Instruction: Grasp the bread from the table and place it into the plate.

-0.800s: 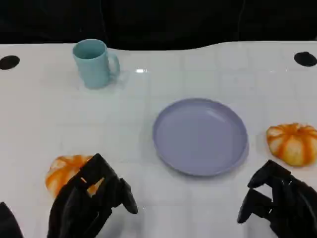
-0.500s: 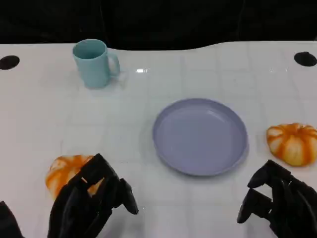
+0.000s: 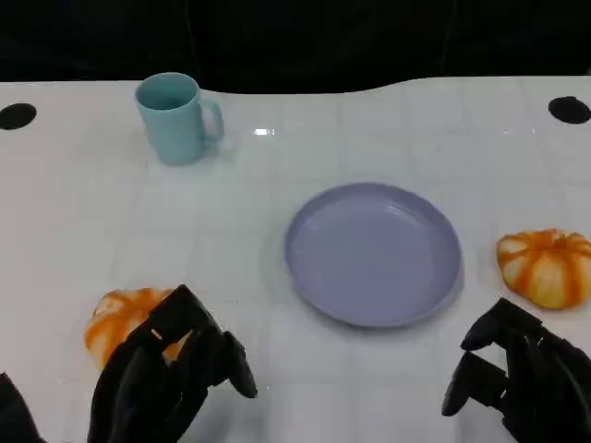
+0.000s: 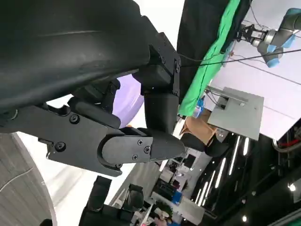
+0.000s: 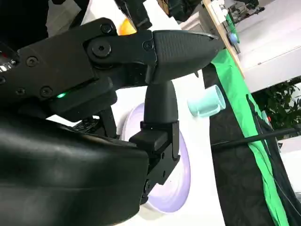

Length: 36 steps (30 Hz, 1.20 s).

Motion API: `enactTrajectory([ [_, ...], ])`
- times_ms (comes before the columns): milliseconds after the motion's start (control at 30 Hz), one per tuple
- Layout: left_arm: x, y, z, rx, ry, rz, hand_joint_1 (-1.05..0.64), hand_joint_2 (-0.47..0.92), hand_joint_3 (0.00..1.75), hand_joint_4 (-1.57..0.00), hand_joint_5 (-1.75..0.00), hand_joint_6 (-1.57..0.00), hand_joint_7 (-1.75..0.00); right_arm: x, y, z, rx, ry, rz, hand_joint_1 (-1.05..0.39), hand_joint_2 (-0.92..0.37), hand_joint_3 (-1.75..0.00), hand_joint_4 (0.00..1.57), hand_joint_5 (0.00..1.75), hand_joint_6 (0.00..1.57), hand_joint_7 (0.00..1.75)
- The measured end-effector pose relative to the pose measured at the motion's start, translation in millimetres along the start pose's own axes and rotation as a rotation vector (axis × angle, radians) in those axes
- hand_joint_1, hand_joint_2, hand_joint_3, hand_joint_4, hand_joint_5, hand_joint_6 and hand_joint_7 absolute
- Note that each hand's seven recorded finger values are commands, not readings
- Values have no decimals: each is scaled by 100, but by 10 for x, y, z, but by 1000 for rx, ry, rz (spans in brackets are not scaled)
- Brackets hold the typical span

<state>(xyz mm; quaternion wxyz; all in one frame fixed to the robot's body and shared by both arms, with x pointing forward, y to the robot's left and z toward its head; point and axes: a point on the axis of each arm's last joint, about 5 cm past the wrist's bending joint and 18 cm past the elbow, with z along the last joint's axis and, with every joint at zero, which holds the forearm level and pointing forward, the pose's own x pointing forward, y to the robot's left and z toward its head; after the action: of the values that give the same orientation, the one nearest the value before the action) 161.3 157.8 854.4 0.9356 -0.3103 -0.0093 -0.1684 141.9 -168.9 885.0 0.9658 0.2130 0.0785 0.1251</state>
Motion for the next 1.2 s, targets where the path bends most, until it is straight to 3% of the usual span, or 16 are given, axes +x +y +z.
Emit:
enactTrajectory([
  [167, -1, 3, 2, 1, -1, 1, -56, 92, 41, -74, -175, -54, -170, 1, 0, 0, 0, 0, 0, -53, -92, -39, 62, 175, 46, 162],
  [333, 1, 11, 40, 72, -40, 3, -62, 92, 30, -60, -174, -59, -132, 1, 1, 0, 0, 0, 0, -53, -92, -39, 62, 175, 47, 162],
  [533, 26, 15, 114, 209, -78, -11, -57, 92, 17, -54, -124, -63, -58, 2, 3, -1, 1, -1, 0, -53, -92, -39, 62, 175, 47, 162],
  [633, 21, 20, 168, 311, -85, -9, -58, 92, 15, -49, -111, -59, -41, 3, 4, -1, 1, -1, 0, -53, -92, -39, 61, 175, 47, 162],
  [667, 20, 23, 191, 349, -86, -13, -57, 92, 12, -43, -98, -58, -30, 3, 5, -2, 2, -1, 1, -53, -92, -39, 62, 175, 47, 162],
  [767, 23, 20, 306, 488, -77, -10, -56, 92, 12, -26, -81, -48, -14, 5, 9, -3, 2, -1, 1, -53, -92, -39, 61, 175, 47, 162],
  [833, 22, 21, 403, 612, -60, -16, -57, 92, 13, -21, -77, -45, -10, 5, 12, -4, 3, -1, 1, -53, -92, -38, 61, 175, 47, 162],
  [867, 22, 22, 444, 669, -51, -24, -56, 92, 8, -16, -64, -41, -6, 5, 12, -5, 3, -1, -1, -53, -92, -39, 61, 175, 48, 162],
  [967, 21, 1, 556, 855, -35, -33, -53, 92, 3, -11, -49, -37, -1, 7, 17, -5, 4, -1, -3, -53, -92, -39, 62, 175, 48, 162],
  [1200, 21, -36, 827, 1229, 8, -79, -49, 91, 0, -1, -40, -29, 0, 12, 30, -13, 8, 1, 1, -54, -92, -39, 61, 175, 47, 162],
])
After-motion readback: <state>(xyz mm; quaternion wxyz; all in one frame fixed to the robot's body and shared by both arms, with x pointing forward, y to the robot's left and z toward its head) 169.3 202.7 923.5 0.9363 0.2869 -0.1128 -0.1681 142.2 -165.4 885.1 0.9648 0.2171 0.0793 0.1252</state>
